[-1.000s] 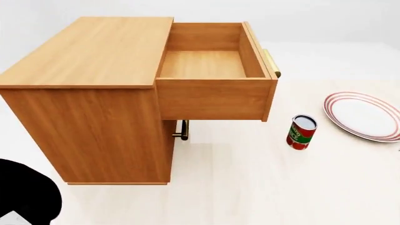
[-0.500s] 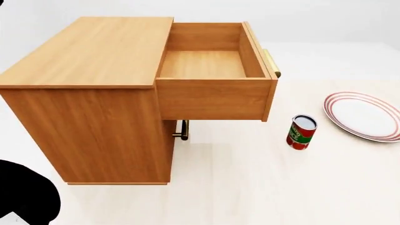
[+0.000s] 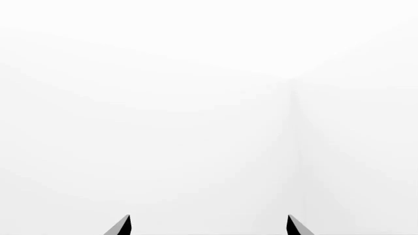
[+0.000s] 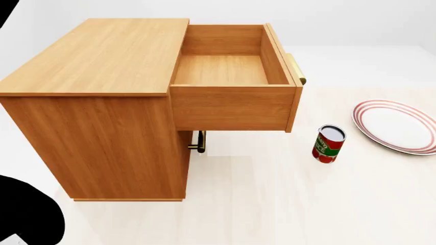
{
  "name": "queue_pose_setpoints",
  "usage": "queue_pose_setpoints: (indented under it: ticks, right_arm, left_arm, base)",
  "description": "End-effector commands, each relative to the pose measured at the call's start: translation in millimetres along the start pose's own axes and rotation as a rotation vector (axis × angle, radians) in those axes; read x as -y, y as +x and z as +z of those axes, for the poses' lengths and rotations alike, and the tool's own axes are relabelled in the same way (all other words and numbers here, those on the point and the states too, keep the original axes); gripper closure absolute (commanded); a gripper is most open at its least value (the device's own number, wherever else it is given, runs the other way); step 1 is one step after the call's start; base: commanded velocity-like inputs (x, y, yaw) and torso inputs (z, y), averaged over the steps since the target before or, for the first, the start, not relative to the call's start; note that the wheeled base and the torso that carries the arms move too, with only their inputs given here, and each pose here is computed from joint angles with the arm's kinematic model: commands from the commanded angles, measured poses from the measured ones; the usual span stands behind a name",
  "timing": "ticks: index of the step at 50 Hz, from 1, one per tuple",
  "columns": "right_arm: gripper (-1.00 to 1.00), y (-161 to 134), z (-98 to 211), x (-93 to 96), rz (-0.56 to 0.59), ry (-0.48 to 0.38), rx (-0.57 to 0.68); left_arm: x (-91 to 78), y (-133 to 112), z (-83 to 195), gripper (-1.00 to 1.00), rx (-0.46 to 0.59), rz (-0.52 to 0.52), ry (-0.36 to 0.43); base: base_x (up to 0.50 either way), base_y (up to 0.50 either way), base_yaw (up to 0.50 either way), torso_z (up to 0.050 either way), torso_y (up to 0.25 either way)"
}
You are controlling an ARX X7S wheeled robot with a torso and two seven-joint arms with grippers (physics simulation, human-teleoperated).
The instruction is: Put the bowl in the top drawer of the cabinet.
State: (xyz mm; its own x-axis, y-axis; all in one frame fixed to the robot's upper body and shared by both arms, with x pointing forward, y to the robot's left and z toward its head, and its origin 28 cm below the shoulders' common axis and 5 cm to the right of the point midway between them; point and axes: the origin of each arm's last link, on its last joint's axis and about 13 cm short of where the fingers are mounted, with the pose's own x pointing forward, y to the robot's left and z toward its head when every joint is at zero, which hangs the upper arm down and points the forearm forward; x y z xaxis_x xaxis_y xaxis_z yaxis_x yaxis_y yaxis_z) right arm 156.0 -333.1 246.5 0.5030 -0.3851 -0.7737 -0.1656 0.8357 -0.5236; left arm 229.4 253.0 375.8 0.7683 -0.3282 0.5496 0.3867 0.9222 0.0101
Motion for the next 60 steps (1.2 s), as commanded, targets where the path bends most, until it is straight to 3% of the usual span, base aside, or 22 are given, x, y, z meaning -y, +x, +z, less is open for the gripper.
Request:
queue_pose_setpoints:
  ticks: [1, 22, 45, 46, 60]
  right_arm:
    - [-1.00, 30, -13, -11.1, -0.055, 0.011, -0.018]
    - [-1.00, 73, -32, -27.2, -0.090, -0.003, -0.058]
    - [-1.00, 111, -50, -50.9, -0.090, 0.048, -0.093]
    - [1.00, 112, -50, -51.2, -0.091, 0.049, -0.093]
    - [1.00, 107, -50, -45.2, -0.114, 0.054, -0.085]
  left_arm:
    - [1.0, 0, -1, -1.00, -0.004, -0.001, 0.001]
    - [2.6, 2, -3, -1.00, -0.010, -0.005, -0.002]
    - [4.1, 4, -5, -1.00, -0.018, -0.003, 0.003]
    - [4.2, 4, -5, -1.00, -0.019, -0.003, 0.003]
    - [4.9, 5, -6, -1.00, -0.020, -0.005, 0.003]
  base:
    - [0.00, 0.00, 0.00, 0.000, 0.000]
    - [0.00, 0.00, 0.00, 0.000, 0.000]
    - [0.00, 0.00, 0.00, 0.000, 0.000]
    - [0.00, 0.00, 0.00, 0.000, 0.000]
    - [0.00, 0.00, 0.00, 0.000, 0.000]
